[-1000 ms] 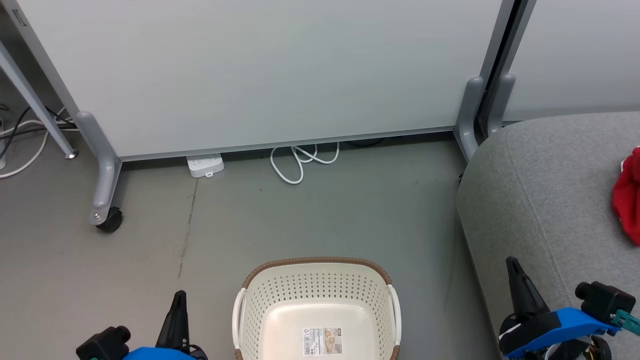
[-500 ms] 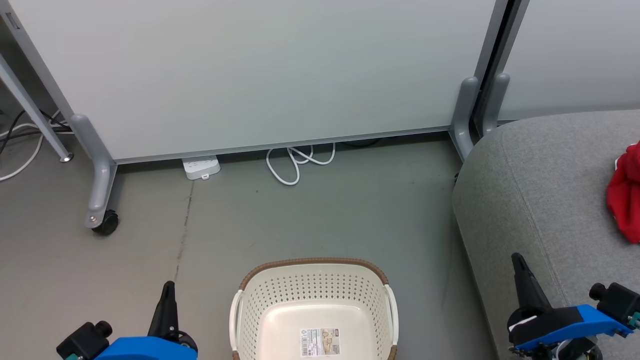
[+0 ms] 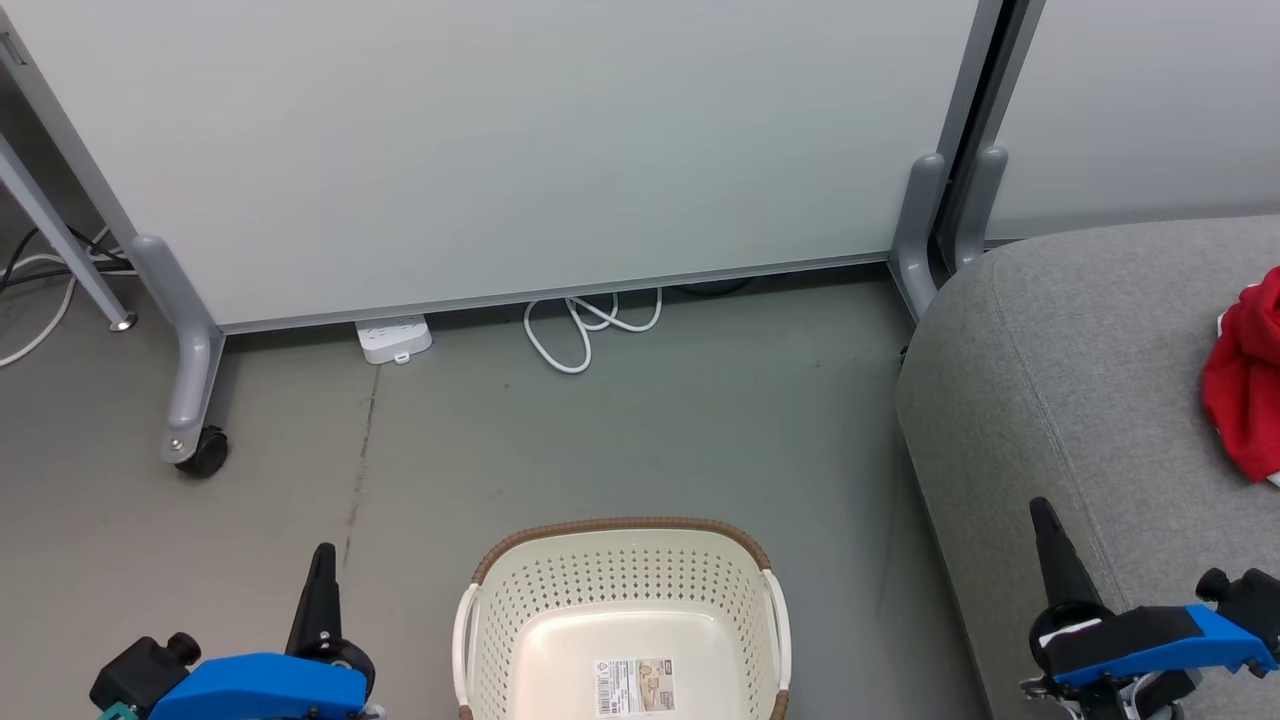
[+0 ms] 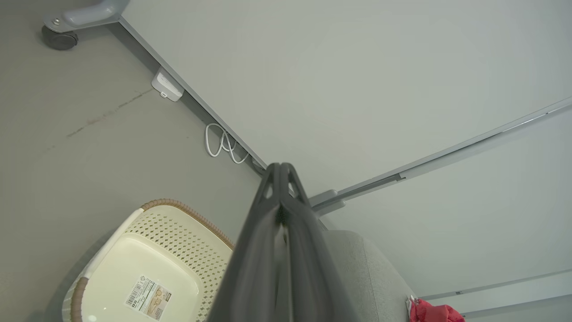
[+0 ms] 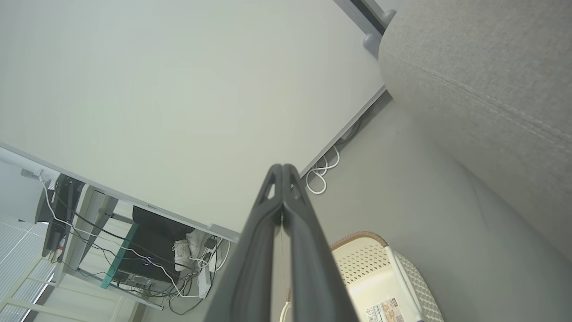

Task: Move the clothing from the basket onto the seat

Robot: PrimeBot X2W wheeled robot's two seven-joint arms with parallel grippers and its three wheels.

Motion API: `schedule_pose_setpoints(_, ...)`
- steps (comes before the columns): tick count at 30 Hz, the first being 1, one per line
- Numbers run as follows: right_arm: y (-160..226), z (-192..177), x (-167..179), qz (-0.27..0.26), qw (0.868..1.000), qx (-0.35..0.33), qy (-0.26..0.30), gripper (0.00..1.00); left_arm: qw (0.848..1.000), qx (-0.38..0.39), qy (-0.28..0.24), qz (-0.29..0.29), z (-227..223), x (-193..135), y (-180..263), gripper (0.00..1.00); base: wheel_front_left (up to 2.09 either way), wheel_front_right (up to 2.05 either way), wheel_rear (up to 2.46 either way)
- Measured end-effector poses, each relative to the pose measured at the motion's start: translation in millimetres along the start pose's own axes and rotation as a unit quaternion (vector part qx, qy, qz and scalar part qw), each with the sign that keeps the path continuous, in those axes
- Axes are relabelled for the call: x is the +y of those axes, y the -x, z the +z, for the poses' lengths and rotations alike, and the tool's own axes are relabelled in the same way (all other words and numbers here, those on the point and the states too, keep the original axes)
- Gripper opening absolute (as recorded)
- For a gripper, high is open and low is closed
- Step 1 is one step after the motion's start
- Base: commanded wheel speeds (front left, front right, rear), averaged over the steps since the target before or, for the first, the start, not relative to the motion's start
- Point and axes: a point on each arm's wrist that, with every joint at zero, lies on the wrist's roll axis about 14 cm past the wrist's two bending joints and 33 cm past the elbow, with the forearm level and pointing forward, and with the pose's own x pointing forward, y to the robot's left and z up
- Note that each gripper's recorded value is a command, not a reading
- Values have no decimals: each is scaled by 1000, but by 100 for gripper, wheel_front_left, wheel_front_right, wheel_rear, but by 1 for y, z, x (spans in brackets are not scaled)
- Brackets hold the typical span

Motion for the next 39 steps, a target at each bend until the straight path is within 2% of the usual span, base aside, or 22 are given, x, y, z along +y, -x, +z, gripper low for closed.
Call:
schedule_pose_setpoints(18,2,10,2,6,995,-12,-100,0,996,-5,87,-14,10,-12,-8,0,0,0,0)
schedule_pose_setpoints(39,3,23,5,19,979,-26,-203,0,984,-5,176,-38,18,-27,-17,0,0,0,0)
